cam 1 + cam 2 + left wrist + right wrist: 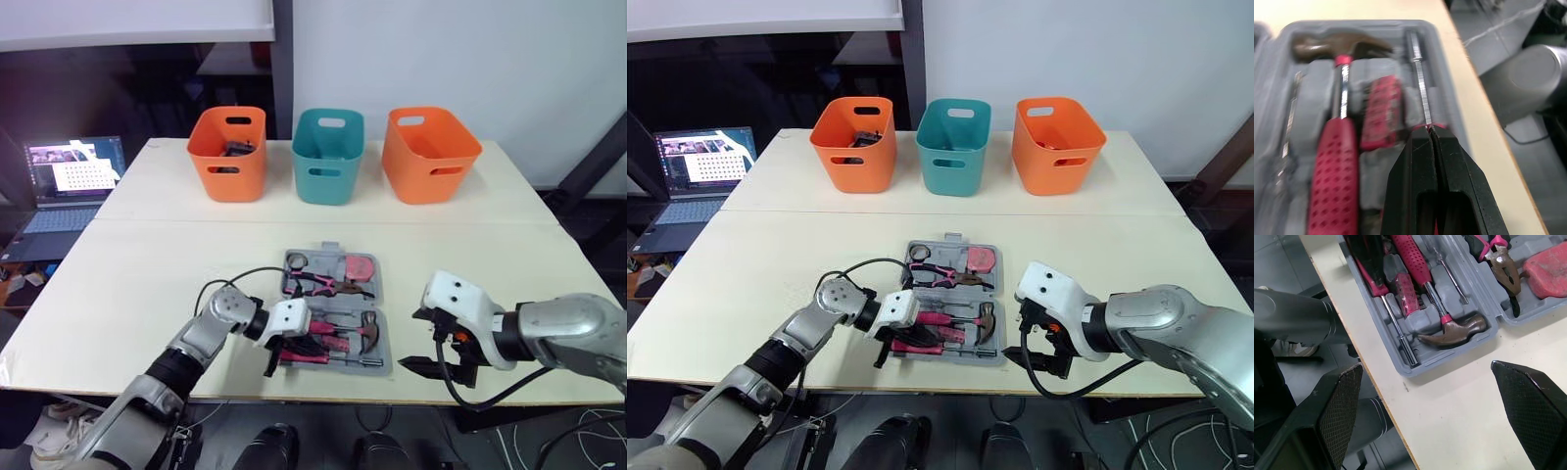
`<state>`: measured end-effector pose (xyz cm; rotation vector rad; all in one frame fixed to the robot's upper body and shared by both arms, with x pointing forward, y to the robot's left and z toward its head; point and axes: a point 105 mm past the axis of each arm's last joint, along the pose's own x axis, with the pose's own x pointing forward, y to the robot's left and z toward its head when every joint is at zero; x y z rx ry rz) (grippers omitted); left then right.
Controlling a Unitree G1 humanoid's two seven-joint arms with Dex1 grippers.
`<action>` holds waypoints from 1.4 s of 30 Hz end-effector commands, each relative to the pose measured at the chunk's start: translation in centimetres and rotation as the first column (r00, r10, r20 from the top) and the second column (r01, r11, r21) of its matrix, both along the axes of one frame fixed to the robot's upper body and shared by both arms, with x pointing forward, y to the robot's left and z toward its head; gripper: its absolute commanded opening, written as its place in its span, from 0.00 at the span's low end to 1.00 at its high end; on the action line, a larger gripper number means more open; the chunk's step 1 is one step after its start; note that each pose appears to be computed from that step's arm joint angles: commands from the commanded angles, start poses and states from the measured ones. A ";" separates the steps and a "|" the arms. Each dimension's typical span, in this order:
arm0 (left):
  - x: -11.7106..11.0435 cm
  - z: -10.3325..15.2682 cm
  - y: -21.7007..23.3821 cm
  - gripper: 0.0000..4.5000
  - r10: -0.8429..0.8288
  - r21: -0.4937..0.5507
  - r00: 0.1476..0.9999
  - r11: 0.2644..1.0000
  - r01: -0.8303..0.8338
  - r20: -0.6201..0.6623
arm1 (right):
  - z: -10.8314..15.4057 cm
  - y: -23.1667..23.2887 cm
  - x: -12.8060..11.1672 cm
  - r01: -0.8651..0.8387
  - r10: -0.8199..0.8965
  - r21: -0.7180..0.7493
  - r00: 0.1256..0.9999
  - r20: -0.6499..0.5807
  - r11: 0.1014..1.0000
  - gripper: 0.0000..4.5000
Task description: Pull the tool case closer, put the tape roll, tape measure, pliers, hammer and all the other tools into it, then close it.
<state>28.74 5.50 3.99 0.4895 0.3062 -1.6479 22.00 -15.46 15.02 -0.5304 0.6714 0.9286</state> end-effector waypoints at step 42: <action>4.7 7.4 8.7 0.01 0.370 -0.145 0.928 0.921 -0.361 0.041 | -1.1 -2.4 1.6 0.029 -0.044 0.067 0.973 0.225 0.997 1.00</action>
